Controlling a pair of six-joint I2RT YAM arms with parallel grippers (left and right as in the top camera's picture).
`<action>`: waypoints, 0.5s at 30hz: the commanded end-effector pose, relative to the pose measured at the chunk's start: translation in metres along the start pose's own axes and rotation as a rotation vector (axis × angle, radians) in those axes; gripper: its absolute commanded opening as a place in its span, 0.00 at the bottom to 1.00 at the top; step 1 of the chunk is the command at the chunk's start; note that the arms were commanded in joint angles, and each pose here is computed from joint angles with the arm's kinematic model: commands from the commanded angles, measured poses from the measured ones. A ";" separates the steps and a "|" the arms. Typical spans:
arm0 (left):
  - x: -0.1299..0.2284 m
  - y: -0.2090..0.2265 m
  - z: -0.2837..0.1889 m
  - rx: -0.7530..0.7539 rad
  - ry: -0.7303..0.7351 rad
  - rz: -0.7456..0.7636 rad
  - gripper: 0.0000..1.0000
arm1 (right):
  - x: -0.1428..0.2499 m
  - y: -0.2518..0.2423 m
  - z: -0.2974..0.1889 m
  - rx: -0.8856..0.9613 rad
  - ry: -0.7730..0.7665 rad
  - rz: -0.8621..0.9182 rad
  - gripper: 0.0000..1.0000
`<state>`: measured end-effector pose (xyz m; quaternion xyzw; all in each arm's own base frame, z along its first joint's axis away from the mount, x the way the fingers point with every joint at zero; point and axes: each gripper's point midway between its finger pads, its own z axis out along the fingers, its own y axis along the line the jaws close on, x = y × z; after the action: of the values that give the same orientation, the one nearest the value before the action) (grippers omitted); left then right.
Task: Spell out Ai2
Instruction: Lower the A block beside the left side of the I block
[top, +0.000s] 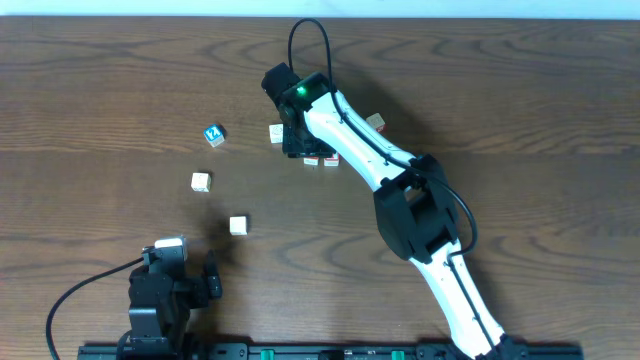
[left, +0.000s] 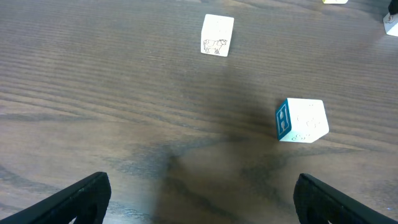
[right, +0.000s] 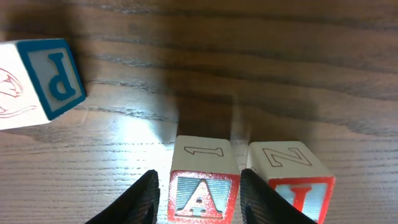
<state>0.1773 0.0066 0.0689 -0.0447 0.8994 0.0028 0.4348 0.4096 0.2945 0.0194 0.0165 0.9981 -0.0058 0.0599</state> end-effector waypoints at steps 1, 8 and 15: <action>0.015 0.002 0.004 -0.009 0.048 0.009 0.95 | -0.003 -0.004 0.006 0.016 -0.008 -0.027 0.43; 0.015 0.002 0.004 -0.009 0.048 0.009 0.95 | -0.009 0.001 0.006 -0.003 -0.035 -0.044 0.45; 0.015 0.002 0.004 -0.009 0.048 0.009 0.95 | -0.017 0.004 0.006 -0.016 -0.066 -0.043 0.45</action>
<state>0.1773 0.0066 0.0689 -0.0447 0.8994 0.0028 0.4348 0.4239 0.3049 0.0217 -0.0015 0.9959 0.0139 0.0892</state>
